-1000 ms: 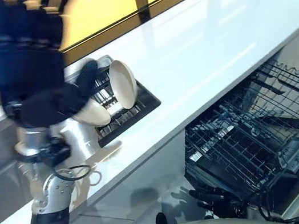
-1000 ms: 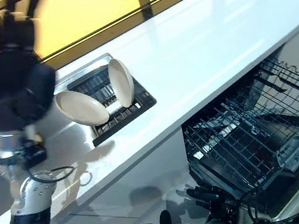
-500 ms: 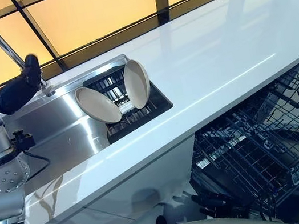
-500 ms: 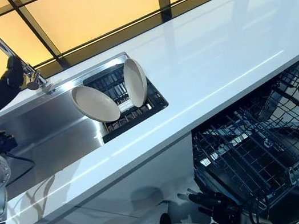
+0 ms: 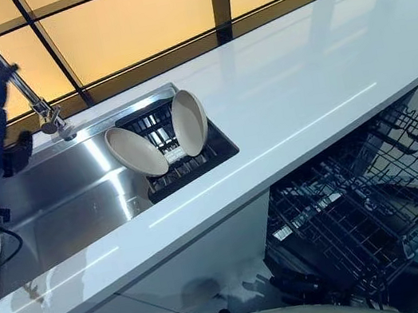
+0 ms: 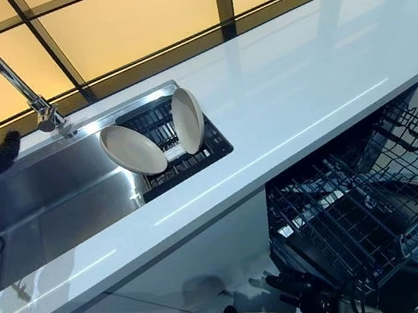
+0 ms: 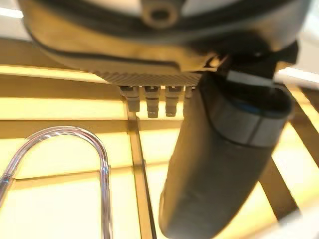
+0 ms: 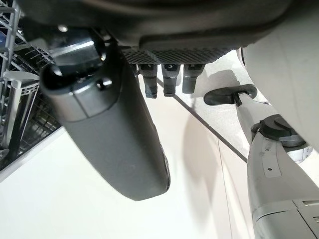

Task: Pick up plates and place into dishwasher.

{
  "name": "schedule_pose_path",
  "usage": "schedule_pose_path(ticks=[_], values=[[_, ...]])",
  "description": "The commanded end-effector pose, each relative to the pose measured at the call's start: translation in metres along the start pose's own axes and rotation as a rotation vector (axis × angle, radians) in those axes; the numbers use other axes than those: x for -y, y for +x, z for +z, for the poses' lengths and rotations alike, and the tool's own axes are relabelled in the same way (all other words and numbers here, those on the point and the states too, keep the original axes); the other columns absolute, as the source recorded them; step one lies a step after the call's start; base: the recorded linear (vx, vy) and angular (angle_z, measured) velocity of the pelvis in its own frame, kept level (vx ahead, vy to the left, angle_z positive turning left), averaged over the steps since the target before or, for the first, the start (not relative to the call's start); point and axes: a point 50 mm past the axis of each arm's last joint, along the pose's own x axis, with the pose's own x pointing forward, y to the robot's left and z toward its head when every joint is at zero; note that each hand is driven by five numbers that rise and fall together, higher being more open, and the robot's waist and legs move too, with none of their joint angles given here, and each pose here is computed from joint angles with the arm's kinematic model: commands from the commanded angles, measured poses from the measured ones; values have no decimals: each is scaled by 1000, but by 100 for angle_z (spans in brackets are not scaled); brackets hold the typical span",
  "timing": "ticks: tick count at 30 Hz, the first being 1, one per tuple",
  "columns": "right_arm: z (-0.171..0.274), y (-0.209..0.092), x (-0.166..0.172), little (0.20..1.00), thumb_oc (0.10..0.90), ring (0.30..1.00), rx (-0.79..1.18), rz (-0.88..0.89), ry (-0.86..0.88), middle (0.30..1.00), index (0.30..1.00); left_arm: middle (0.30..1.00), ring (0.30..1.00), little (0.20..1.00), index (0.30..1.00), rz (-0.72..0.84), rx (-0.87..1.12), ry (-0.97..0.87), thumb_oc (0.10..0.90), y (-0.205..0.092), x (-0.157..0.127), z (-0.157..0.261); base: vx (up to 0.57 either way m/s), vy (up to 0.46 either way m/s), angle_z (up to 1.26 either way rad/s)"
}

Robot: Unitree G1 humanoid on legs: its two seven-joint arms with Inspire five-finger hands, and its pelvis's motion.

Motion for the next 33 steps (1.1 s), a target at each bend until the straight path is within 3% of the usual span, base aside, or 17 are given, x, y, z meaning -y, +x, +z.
schedule_pose_path(ticks=[1,5,13,33], values=[[19,-2,2,900,800,900,14,35,-66,900,900,900,900,900,900,83,-11,199,800,36,-46,-18,8,66,-5],[22,-3,3,900,800,900,12,34,-71,900,900,900,900,900,900,-22,-9,242,800,46,-44,-21,12,61,-6],[22,-4,5,900,800,900,11,30,-74,900,900,900,900,900,900,-67,9,211,800,58,-39,-20,19,55,-9],[21,-3,0,900,800,900,4,52,-66,900,900,900,900,900,900,-420,26,307,800,60,9,-17,17,34,-8]])
